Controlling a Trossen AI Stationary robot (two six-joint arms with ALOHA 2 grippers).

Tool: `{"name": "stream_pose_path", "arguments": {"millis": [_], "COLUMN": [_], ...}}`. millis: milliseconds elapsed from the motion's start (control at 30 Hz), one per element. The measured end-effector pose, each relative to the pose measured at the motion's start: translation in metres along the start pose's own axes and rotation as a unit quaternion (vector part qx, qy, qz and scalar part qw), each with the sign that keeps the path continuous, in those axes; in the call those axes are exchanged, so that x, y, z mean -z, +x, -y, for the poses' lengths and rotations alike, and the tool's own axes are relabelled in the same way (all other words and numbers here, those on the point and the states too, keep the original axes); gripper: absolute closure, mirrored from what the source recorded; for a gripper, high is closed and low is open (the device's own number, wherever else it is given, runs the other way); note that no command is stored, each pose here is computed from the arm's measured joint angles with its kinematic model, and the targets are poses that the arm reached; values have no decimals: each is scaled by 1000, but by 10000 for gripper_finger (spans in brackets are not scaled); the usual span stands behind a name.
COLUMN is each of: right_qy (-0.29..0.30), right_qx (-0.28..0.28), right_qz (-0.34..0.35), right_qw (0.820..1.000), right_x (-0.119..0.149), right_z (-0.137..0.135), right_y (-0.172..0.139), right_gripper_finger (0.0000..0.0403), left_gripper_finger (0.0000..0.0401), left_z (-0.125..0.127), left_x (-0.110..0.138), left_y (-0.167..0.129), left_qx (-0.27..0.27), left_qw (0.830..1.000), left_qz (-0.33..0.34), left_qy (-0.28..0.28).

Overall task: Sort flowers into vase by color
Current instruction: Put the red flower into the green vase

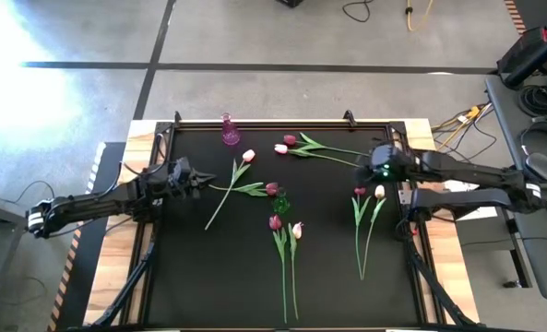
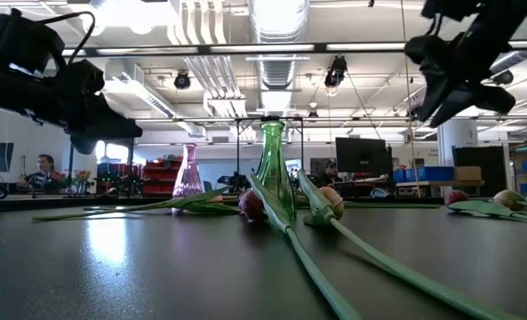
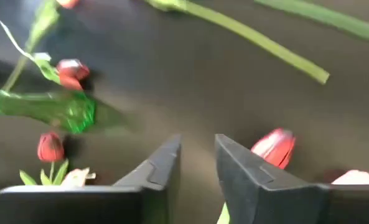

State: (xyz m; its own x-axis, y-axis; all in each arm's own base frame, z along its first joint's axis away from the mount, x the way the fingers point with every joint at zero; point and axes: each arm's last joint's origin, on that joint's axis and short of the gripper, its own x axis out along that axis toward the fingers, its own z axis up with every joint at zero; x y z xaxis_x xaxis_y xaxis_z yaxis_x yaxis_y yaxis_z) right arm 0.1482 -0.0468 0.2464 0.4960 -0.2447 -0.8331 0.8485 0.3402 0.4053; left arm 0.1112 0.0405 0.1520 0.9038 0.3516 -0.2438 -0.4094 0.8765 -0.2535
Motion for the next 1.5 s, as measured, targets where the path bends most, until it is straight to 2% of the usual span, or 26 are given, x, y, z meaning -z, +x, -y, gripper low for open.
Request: {"name": "stream_pose_path", "arguments": {"millis": [133, 267, 467, 700, 900, 1000, 1100, 1300, 1500], "right_qy": [14, 31, 60, 77, 100, 94, 91, 118, 122], "right_qx": [-1, 14, 36, 69, 155, 174, 170, 175, 179], "right_qz": [-62, -118, -145, -170, -206, -215, -226, -237, -234], "right_qw": [998, 992, 987, 980, 961, 956, 955, 948, 948], "right_x": [0, 6, 20, 40, 48, 50, 53, 60, 62], "right_z": [-7, -6, -7, -10, -5, -4, -4, -2, -5], "right_y": [12, 18, 18, 24, 37, 46, 57, 80, 93], "right_gripper_finger": [259, 243, 253, 259, 226, 206, 197, 208, 247], "left_gripper_finger": [401, 401, 401, 401, 401, 401, 401, 401, 401], "left_z": [0, -1, -3, -3, -4, -4, -5, -6, -5], "left_x": [2, 2, 5, 7, 7, 7, 7, 8, 8], "left_y": [2, 2, 5, 6, 6, 6, 7, 7, 7], "left_qx": [-3, -10, -38, -42, -44, -57, -71, -74, -74], "left_qw": [999, 998, 997, 998, 998, 997, 996, 995, 995], "left_qz": [-10, -13, -23, -31, -31, -27, -24, -28, -28], "left_qy": [-35, -55, -61, -44, -26, -37, -54, -62, -64]}}
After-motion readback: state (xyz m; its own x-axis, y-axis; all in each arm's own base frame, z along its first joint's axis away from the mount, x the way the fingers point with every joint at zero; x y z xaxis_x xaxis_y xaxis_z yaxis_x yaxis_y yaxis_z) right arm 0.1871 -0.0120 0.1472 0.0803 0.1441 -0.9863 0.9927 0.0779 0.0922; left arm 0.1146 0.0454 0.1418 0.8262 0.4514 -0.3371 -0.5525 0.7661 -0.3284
